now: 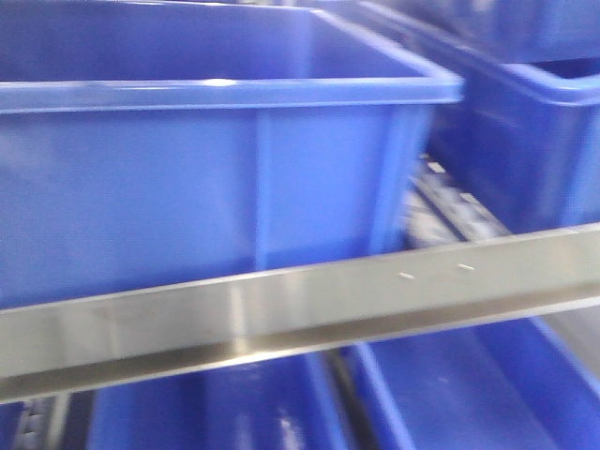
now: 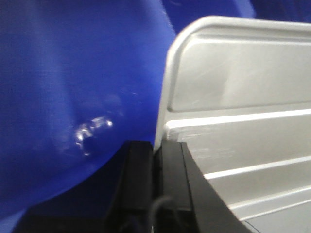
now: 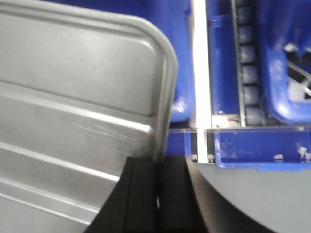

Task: Grab silver tray and place in blue box
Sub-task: 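Drive up to the rack and align with the empty blue bin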

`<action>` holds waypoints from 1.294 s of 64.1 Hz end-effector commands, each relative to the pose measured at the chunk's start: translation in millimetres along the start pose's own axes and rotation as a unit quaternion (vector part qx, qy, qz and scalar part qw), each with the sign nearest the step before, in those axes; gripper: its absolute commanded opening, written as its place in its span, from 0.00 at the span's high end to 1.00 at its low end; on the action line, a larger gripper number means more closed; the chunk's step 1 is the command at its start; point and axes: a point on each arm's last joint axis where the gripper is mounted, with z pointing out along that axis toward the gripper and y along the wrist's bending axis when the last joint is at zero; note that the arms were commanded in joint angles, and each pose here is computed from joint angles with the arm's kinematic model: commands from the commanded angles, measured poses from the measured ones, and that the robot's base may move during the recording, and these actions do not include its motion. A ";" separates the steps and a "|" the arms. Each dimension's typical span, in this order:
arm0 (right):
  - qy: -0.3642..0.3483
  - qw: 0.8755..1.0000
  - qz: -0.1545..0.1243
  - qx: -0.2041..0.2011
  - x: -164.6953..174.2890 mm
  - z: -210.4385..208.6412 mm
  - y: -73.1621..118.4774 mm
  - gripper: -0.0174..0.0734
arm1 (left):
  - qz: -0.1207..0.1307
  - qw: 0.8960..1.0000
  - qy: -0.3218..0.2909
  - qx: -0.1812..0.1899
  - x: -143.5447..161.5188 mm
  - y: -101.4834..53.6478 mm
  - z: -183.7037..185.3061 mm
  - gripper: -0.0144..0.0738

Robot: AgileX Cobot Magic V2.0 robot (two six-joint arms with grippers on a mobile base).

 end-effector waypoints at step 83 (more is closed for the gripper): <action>-0.033 0.996 -0.044 0.077 -11.6 -20.5 -13.9 0.75 | 0.039 0.998 -0.052 -0.018 -13.5 2.8 -5.9 0.95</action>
